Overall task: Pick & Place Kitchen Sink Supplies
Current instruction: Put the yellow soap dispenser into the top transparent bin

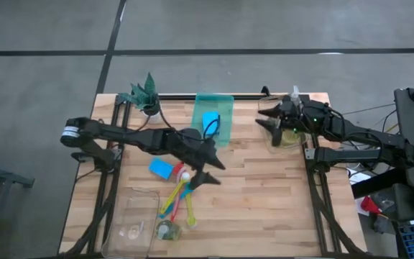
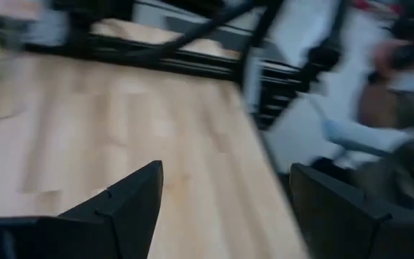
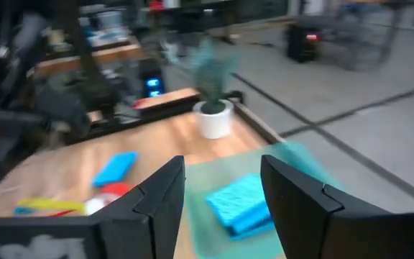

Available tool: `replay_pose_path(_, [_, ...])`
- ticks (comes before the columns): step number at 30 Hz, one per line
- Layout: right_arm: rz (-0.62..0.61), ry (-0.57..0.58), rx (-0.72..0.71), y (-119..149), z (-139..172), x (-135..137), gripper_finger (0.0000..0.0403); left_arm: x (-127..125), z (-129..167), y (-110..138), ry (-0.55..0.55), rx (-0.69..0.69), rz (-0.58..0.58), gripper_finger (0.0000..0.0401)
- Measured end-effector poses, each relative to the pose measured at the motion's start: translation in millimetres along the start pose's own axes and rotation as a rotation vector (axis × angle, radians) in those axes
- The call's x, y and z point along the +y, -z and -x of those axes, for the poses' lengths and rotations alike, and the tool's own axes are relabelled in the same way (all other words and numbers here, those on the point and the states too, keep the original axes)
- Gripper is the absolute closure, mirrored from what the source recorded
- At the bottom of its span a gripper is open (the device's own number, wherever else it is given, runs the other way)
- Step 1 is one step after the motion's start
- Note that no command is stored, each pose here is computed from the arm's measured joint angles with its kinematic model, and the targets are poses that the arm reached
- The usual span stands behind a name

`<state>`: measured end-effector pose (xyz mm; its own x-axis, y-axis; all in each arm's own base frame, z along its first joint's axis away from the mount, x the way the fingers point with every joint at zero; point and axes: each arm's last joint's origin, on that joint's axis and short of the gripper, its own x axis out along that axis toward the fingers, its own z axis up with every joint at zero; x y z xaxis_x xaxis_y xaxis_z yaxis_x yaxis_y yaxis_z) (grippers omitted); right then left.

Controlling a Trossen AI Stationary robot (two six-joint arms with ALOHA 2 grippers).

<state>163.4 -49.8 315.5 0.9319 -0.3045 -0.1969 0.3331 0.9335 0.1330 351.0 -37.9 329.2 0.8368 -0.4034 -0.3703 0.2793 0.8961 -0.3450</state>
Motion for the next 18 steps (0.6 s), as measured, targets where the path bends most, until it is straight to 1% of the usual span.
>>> replay_pose_path(4, [0.020, -0.118, 0.017, 1.1, -3.9, 4.6, 0.0231, -24.2, 22.7, -1.2, 0.180, 0.057, -0.079, 0.0107])
replay_pose_path(7, [0.044, -0.165, 0.039, 4.3, -7.2, 9.4, 0.0235, -43.5, 40.0, 3.6, 0.246, 0.120, -0.116, 0.0107])
replay_pose_path(13, [0.054, -0.209, 0.057, 7.4, -12.0, 17.8, 0.0239, -80.7, 74.6, 8.0, 0.322, 0.148, -0.171, 0.0107])
replay_pose_path(15, [0.057, -0.223, 0.059, 7.8, -11.8, 20.5, 0.0238, -92.2, 85.5, 11.3, 0.311, 0.158, -0.187, 0.0107])
replay_pose_path(18, [0.054, -0.251, 0.048, 7.2, -10.9, 25.6, 0.0234, -107.9, 99.0, 17.6, 0.251, 0.169, -0.210, 0.0107])
